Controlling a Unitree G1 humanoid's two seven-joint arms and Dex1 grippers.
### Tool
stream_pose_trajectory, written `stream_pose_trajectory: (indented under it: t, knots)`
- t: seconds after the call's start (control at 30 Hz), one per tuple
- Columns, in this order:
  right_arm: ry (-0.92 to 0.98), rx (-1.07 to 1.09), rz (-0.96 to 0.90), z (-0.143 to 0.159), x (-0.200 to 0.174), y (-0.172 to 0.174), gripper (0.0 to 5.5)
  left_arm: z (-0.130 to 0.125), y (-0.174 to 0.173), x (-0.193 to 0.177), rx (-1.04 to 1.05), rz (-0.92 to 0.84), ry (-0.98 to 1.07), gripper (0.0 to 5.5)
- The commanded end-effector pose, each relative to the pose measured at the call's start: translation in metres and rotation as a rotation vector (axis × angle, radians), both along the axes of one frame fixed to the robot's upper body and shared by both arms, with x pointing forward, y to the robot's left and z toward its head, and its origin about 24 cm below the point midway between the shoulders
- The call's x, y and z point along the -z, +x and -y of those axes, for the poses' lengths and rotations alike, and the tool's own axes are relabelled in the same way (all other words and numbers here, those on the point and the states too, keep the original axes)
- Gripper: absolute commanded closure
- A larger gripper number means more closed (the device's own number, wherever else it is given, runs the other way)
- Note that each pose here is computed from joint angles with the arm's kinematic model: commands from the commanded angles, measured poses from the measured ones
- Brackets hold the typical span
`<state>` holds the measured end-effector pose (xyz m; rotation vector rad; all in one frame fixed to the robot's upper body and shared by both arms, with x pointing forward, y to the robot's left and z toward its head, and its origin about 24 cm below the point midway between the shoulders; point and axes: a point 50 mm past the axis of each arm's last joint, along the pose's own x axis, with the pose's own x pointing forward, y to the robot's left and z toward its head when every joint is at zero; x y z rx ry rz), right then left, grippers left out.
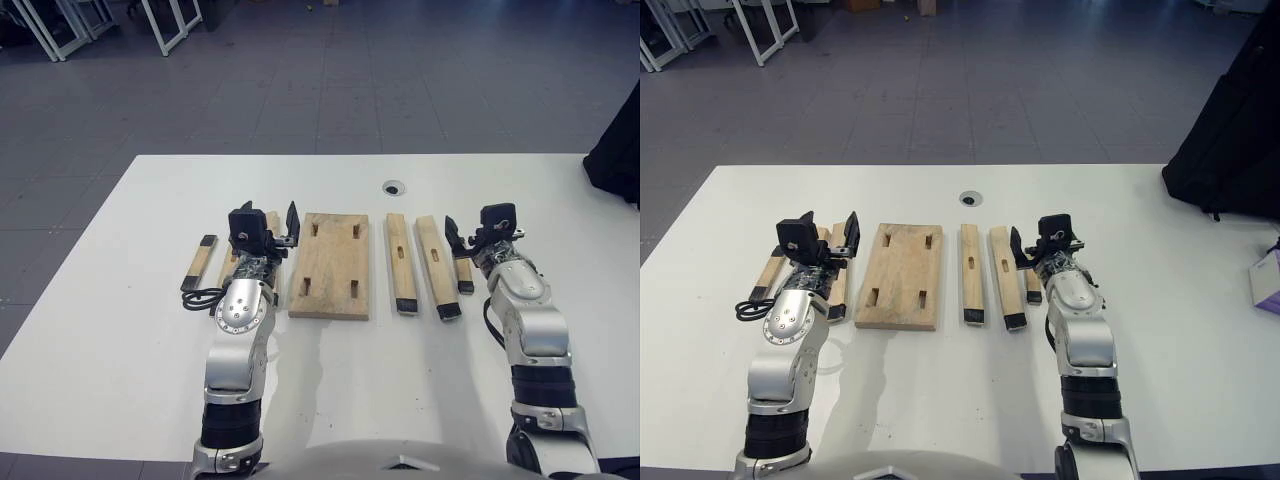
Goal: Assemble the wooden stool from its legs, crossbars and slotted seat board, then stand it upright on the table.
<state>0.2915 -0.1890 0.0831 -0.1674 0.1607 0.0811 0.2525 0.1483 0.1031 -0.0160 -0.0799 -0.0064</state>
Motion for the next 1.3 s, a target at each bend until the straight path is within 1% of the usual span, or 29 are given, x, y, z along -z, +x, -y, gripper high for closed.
stream_pose_trajectory:
  t: [0.03,0.1,0.13,0.2,0.27,0.4,0.53,0.63,0.67,0.8,0.87,1.07,1.17,1.3]
  knots:
    - [0.004,0.023,-0.021,0.002,-0.001,0.003,1.31,-0.001,0.003,0.007,-0.023,-0.039,0.011,1.62]
    - [0.066,0.03,-0.047,-0.002,0.003,0.0,1.31,-0.001,0.003,0.007,-0.028,-0.033,0.047,1.62]
    - [0.098,0.027,-0.058,-0.006,0.004,-0.001,1.31,-0.004,0.004,0.007,-0.029,-0.032,0.032,1.62]
    - [0.146,0.03,-0.08,-0.012,0.006,-0.005,1.31,-0.016,0.006,0.004,-0.054,-0.033,-0.036,1.62]
    - [0.19,0.054,-0.098,-0.012,0.009,-0.009,1.31,-0.024,0.009,0.0,-0.056,-0.027,-0.025,1.62]
    - [0.254,0.06,-0.088,-0.022,0.009,-0.009,1.31,-0.022,0.016,-0.013,0.031,0.013,-0.005,1.62]
    - [0.145,0.089,0.028,-0.014,0.002,-0.005,1.31,-0.025,0.016,-0.016,0.044,0.036,-0.044,1.62]
    - [0.13,0.075,0.057,-0.011,0.0,-0.004,1.31,-0.021,0.014,-0.014,0.069,0.041,-0.06,1.62]
    - [0.123,0.068,0.079,-0.012,-0.003,-0.004,1.31,-0.02,0.014,-0.014,0.068,0.04,-0.065,1.62]
    - [0.086,-0.012,0.29,-0.029,-0.034,-0.001,1.31,-0.023,0.014,-0.011,0.049,0.039,-0.077,1.62]
    - [0.083,-0.01,0.337,-0.031,-0.04,0.002,1.31,-0.024,0.017,-0.014,0.037,0.054,-0.055,1.62]
    - [0.095,0.011,0.381,-0.028,-0.039,0.0,1.31,-0.021,0.024,-0.027,0.038,0.109,-0.011,1.62]
    - [0.087,-0.011,0.385,-0.033,-0.041,0.001,1.31,-0.029,0.018,-0.028,-0.016,0.114,-0.064,1.62]
    - [-0.1,0.081,0.313,-0.014,-0.021,-0.009,1.31,-0.029,0.014,-0.029,-0.042,0.121,-0.065,1.62]
